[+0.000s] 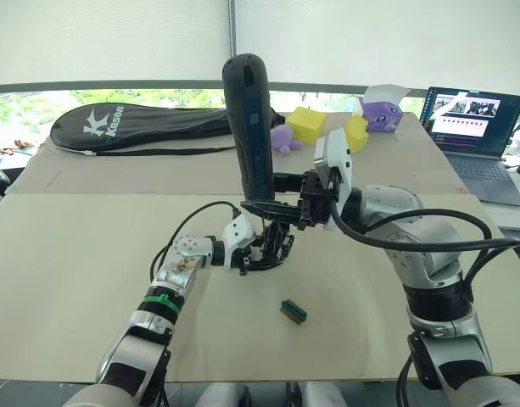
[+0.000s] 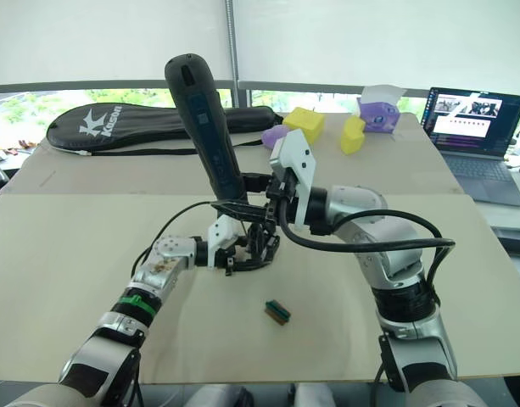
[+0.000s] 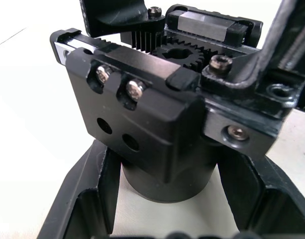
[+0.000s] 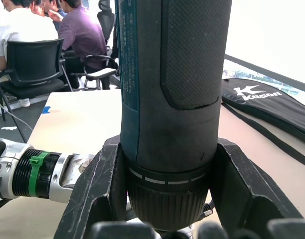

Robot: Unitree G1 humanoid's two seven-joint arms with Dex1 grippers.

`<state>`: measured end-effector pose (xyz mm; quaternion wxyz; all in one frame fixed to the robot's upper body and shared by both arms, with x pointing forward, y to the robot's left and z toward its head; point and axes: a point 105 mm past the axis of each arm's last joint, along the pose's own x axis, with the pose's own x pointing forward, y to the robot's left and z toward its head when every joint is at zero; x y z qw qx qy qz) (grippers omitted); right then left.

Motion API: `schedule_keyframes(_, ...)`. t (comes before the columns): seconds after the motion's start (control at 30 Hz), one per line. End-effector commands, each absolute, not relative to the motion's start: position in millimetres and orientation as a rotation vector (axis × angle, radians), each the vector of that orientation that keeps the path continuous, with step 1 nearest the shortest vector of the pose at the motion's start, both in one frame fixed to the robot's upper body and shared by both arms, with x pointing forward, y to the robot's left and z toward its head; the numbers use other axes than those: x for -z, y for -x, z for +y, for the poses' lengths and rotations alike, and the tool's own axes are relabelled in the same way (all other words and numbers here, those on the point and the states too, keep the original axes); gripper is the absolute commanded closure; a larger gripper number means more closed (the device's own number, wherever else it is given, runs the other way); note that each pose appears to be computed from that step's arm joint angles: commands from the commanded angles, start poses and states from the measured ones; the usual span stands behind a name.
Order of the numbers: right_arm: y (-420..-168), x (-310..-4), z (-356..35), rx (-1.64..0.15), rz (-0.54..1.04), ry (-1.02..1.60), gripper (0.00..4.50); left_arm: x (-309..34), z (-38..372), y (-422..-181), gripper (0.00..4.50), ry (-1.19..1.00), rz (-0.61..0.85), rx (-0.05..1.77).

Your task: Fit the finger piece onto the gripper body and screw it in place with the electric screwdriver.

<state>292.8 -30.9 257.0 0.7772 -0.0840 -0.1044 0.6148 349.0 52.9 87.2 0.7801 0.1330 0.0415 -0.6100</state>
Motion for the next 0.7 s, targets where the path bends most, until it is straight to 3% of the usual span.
schedule_keyframes(0.03, -285.6, -274.7, -30.9, -1.332, -0.326, 0.207, 2.58, -97.5, 49.2, -348.9, 2.21, -0.302, 0.041, 1.327)
schedule_keyframes(0.7, -290.8, -268.8, -27.3, -1.326, -0.308, 0.217, 2.58, -99.3, 49.5, -351.3, 2.21, -0.302, 0.038, 1.321)
